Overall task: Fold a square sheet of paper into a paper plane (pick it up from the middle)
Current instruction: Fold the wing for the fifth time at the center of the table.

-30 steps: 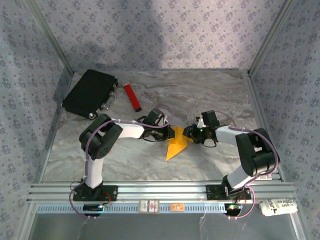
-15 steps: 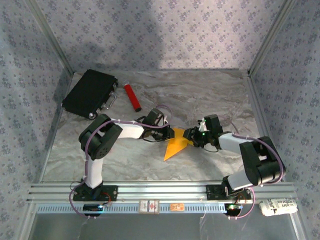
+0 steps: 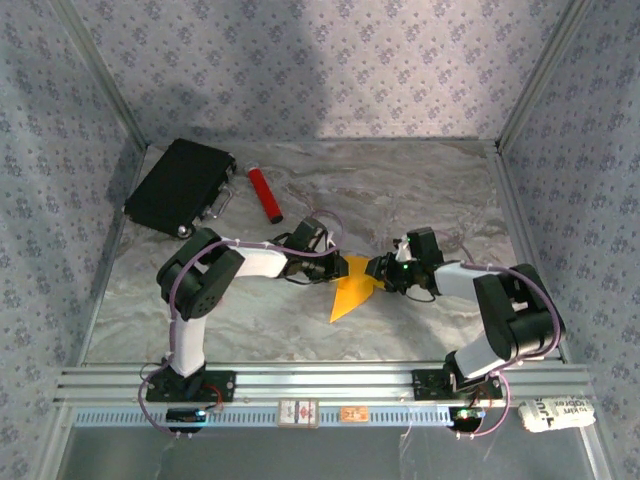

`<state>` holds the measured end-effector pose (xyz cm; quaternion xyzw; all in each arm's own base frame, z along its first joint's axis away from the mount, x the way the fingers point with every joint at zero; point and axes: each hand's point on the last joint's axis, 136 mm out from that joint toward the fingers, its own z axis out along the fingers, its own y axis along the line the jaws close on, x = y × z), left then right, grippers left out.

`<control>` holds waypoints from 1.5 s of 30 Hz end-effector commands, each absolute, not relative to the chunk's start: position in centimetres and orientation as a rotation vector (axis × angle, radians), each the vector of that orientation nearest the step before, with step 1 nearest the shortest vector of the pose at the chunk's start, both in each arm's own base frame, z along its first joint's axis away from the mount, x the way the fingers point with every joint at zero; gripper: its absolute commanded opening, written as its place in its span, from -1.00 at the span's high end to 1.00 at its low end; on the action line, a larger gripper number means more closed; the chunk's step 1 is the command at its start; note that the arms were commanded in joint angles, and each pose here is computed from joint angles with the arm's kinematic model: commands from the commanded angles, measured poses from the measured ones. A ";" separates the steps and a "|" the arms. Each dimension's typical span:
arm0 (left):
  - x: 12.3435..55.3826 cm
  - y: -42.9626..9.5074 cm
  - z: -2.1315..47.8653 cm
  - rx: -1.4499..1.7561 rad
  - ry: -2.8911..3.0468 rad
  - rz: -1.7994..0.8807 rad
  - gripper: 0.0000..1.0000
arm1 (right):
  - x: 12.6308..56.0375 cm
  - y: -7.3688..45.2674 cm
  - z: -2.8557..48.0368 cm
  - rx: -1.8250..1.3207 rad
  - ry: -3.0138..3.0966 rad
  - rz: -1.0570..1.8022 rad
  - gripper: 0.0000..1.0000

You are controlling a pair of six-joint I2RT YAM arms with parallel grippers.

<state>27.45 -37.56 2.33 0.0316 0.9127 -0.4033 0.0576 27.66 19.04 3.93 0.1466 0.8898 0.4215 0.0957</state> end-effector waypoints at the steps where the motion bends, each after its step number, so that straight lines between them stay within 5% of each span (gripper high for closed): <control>1: 24.3 -33.5 -2.2 -0.003 2.999 -1.012 0.73 | 28.3 19.2 4.4 0.381 2.629 1.267 0.36; 11: 24.4 -33.6 -2.2 -0.006 2.998 -1.016 0.73 | 28.4 19.1 4.3 0.325 2.632 1.293 0.41; 23: 24.7 -33.9 -1.0 0.006 2.964 -1.050 0.70 | 28.2 18.5 3.8 0.324 2.653 1.276 0.75; 27: 25.1 -34.5 0.7 0.037 2.908 -1.094 0.56 | 28.2 18.1 3.9 0.363 2.647 1.258 0.83; 32: 25.7 -34.6 3.3 0.104 2.819 -1.095 0.16 | 28.3 18.0 4.3 0.434 2.627 1.265 0.90; 45: 21.7 -34.5 5.8 0.617 2.608 -0.580 -0.05 | 29.0 17.7 5.7 0.690 2.541 1.321 0.90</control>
